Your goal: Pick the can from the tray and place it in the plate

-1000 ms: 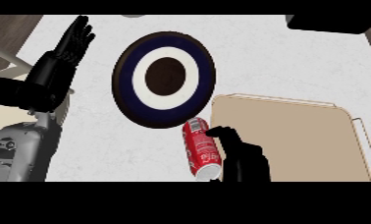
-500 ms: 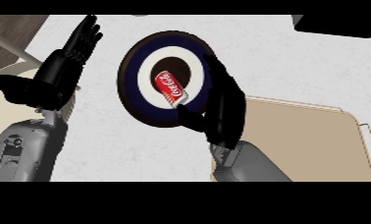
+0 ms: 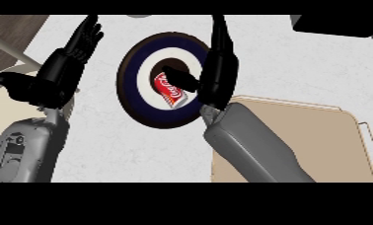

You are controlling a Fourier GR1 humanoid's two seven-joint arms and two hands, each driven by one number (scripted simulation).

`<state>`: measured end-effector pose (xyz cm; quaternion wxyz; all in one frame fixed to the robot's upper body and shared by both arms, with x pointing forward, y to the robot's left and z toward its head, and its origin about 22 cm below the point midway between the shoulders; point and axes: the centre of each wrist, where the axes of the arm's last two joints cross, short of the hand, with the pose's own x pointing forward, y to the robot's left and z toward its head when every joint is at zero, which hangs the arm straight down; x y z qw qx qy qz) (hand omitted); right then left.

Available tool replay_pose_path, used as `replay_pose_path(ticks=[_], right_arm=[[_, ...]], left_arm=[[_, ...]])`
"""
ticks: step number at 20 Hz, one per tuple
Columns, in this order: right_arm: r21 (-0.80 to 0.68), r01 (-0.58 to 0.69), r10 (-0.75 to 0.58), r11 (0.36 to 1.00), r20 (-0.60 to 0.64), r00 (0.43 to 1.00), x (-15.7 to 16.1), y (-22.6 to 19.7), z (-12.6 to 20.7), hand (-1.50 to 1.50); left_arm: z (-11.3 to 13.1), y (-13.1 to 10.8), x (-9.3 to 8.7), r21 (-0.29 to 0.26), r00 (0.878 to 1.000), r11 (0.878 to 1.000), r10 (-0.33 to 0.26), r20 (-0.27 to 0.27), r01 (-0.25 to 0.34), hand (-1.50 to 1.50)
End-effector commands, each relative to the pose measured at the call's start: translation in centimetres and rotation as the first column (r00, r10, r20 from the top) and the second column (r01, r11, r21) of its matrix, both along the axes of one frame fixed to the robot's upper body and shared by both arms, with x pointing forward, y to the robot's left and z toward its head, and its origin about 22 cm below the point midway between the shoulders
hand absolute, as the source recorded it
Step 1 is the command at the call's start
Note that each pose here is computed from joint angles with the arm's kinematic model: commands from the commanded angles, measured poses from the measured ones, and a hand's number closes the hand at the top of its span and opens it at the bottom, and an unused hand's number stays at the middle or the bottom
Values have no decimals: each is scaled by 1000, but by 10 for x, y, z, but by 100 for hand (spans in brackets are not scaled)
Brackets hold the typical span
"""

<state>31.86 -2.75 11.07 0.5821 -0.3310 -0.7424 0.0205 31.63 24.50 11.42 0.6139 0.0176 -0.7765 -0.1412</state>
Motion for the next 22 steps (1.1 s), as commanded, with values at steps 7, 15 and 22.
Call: replay_pose_path(ticks=[7, 15, 22], right_arm=[[297, 57, -87, 953, 90, 992, 10, 9, -16, -150], [314, 10, -53, 949, 128, 990, -65, -37, -71, -150], [264, 14, -48, 964, 122, 991, -94, -86, -94, -150]], left_arm=[[-11, 19, -13, 1, 997, 997, 75, -10, -75, 0], [-13, 31, -15, 10, 992, 993, 120, -29, -120, 0], [-7, 29, -20, -7, 992, 993, 120, -22, -120, 0]])
